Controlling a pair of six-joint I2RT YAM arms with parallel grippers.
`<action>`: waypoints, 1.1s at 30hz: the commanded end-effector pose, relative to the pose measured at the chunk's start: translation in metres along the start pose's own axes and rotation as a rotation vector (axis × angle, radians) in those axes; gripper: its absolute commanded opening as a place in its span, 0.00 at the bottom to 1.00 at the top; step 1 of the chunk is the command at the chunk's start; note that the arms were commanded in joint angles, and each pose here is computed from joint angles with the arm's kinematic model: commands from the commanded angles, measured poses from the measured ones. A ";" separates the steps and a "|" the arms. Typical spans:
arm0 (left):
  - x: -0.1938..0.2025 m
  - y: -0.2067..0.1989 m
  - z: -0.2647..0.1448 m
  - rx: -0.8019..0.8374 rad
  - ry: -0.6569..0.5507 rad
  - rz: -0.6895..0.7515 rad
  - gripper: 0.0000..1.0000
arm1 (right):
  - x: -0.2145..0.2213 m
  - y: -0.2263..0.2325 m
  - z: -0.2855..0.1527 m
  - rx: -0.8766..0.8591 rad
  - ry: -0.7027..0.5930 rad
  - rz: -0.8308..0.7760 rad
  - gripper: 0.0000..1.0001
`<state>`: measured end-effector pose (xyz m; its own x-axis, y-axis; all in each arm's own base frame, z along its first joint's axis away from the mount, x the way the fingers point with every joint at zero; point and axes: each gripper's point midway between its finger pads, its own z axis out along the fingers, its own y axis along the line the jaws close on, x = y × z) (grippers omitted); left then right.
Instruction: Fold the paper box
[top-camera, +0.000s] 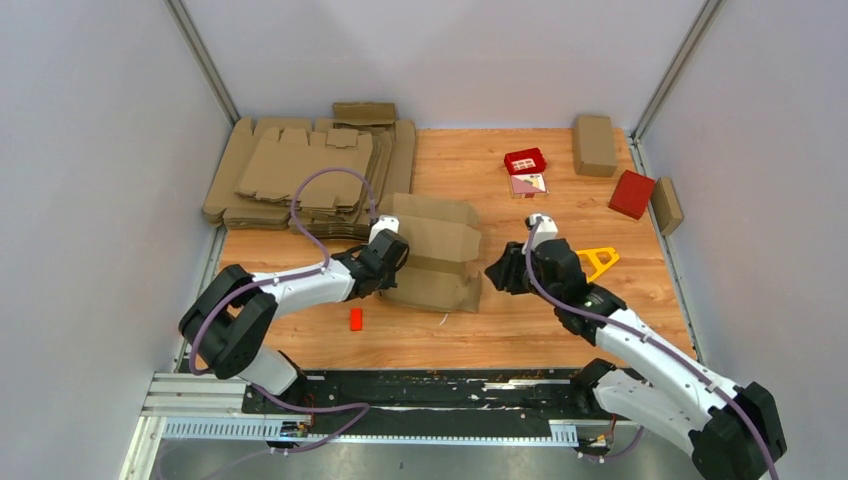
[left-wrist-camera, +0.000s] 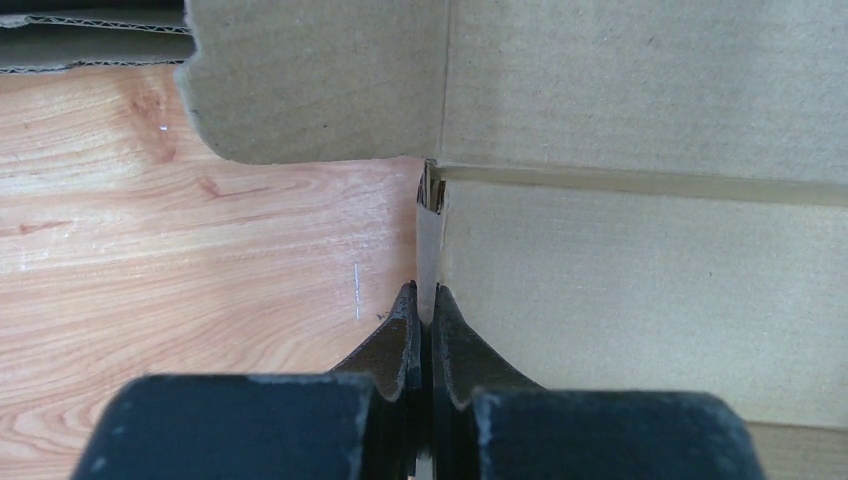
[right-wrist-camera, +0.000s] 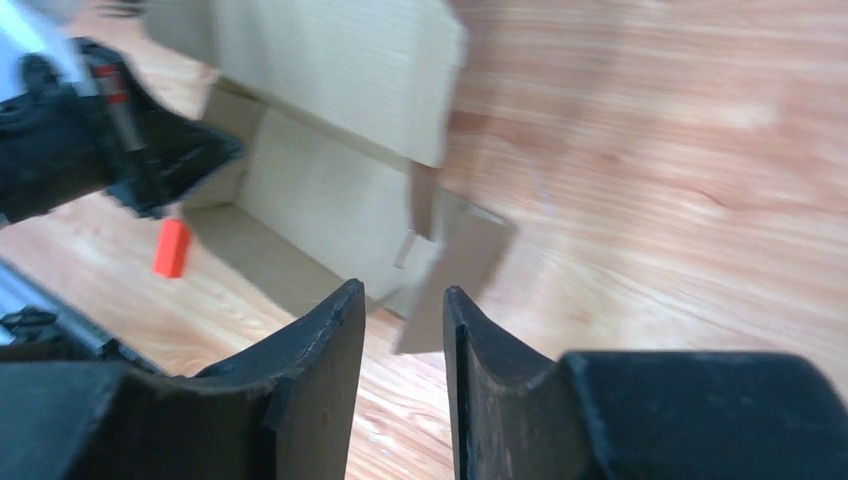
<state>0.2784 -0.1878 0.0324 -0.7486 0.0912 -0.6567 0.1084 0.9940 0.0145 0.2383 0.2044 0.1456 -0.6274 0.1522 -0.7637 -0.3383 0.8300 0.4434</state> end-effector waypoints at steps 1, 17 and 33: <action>-0.010 -0.004 -0.003 0.065 -0.016 -0.084 0.00 | 0.027 -0.065 -0.010 0.224 0.038 0.065 0.34; -0.029 -0.009 -0.027 0.275 -0.099 -0.184 0.00 | 0.055 -0.063 0.031 0.001 0.202 0.210 0.39; -0.030 -0.012 -0.028 0.298 -0.112 -0.172 0.00 | 0.025 0.014 0.016 -0.430 0.116 0.142 0.41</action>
<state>0.2722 -0.1947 0.0623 -0.7284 -0.0811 -0.6804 0.1675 0.9418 -0.2916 0.2326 0.2174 0.1014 -0.7920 0.1777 -0.5841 -0.3948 0.5807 0.7120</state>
